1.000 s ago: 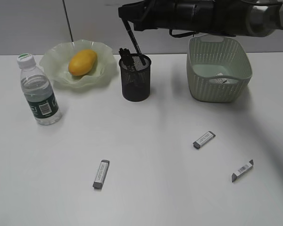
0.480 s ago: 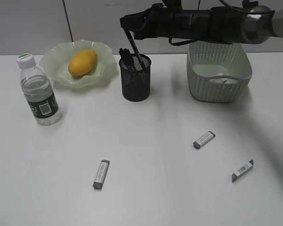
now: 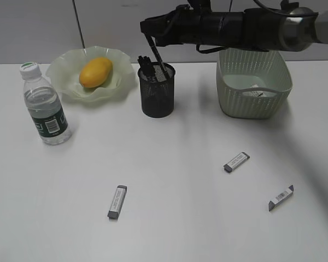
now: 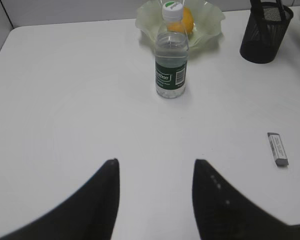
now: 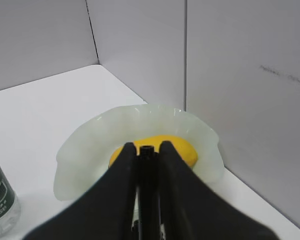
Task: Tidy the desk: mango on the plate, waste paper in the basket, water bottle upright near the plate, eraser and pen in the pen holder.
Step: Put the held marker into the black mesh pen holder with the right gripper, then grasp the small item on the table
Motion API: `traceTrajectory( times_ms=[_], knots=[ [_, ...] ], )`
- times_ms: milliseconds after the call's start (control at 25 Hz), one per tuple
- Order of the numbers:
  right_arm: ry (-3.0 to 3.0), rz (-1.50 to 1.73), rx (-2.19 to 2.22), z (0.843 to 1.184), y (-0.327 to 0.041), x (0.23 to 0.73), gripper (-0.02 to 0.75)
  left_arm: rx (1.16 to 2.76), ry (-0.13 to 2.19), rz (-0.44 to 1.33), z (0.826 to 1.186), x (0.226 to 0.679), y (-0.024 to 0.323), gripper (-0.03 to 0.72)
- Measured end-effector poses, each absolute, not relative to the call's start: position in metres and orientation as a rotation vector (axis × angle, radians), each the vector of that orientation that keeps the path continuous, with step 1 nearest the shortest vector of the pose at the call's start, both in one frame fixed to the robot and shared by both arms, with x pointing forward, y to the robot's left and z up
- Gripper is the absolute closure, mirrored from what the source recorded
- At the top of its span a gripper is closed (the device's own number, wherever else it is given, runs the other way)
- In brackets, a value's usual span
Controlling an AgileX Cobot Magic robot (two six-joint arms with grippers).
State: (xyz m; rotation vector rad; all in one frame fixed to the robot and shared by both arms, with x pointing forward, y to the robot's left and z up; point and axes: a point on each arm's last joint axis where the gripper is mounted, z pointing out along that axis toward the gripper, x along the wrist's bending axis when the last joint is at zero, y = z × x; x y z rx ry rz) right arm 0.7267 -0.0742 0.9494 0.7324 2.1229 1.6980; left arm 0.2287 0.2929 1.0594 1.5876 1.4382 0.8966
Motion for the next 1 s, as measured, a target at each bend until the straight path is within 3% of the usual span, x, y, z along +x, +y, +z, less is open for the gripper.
traceTrajectory(
  times_ms=[160, 280, 720, 1000],
  knots=[
    [2.128, 1.694, 0.739, 0.946, -0.074, 0.727, 0.454, 1.588, 1.438, 0.897, 1.059, 0.229, 0.293, 0.323],
    [2.130, 1.693, 0.740, 0.945, -0.074, 0.727, 0.379, 1.588, 1.438, 0.897, 1.059, 0.229, 0.293, 0.323],
    [2.122, 1.783, 0.807, 0.955, -0.073, 0.724, 0.355, 1.588, 1.438, 0.897, 1.059, 0.229, 0.293, 0.323],
    [2.001, 1.710, 0.755, 1.033, -0.083, 0.715, 0.354, 1.588, 1.438, 0.897, 1.059, 0.229, 0.293, 0.323]
  ],
)
